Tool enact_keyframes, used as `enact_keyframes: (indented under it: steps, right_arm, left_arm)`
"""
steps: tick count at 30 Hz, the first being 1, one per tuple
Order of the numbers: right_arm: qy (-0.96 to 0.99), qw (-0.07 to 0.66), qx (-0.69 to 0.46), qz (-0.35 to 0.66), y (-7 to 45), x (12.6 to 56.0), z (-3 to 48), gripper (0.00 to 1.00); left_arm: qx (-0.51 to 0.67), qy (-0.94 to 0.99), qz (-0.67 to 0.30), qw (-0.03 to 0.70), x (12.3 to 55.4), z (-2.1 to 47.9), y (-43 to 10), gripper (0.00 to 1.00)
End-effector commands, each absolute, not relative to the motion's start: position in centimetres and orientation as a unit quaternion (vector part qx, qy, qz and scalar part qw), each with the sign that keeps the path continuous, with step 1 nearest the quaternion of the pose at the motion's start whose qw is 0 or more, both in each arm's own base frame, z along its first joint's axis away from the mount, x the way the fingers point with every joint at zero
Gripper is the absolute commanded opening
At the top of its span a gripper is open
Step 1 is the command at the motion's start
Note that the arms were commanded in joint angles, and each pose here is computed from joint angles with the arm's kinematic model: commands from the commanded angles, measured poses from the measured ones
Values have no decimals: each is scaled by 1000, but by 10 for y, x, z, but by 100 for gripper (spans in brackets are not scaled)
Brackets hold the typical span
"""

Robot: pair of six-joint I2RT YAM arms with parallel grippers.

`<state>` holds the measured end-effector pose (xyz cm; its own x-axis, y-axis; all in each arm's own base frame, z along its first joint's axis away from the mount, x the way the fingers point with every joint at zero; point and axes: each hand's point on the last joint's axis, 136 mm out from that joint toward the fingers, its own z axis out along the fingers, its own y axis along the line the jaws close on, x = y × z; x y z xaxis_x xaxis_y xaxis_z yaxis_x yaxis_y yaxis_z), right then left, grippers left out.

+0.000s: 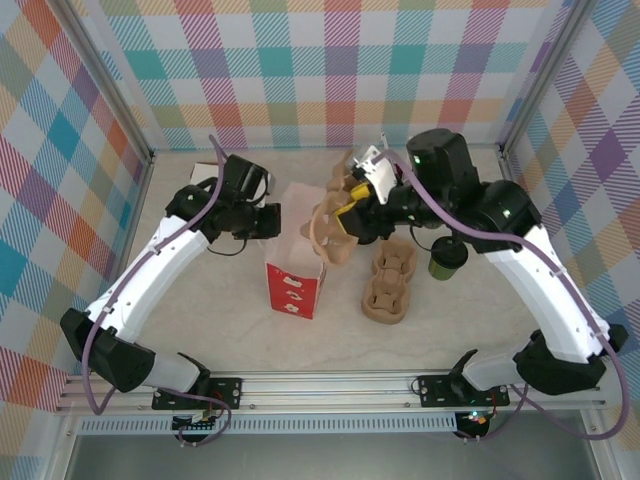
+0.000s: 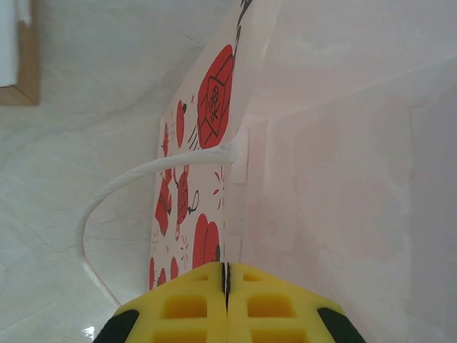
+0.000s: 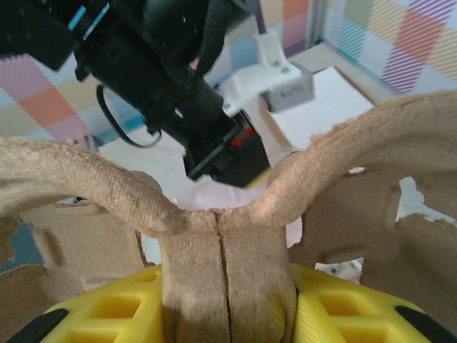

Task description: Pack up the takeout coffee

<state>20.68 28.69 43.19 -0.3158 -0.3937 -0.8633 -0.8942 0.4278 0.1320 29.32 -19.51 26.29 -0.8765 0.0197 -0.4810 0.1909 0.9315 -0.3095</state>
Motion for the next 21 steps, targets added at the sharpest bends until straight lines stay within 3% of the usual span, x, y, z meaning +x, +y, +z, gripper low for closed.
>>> enact_keyframes:
  steps: [1,8,21]
  right_arm:
    - [738,371,-413,385,300,203,448,40]
    - [742,311,-378,457,307,220,439,38]
    - [745,223,-389,494,331,247,402,37]
  left_arm:
    - [68,939,-216,259,288,283,-214,0]
    - [83,930,-256,250,291,281,-238,5]
    - [63,926,-213,305,292,315,-202,61]
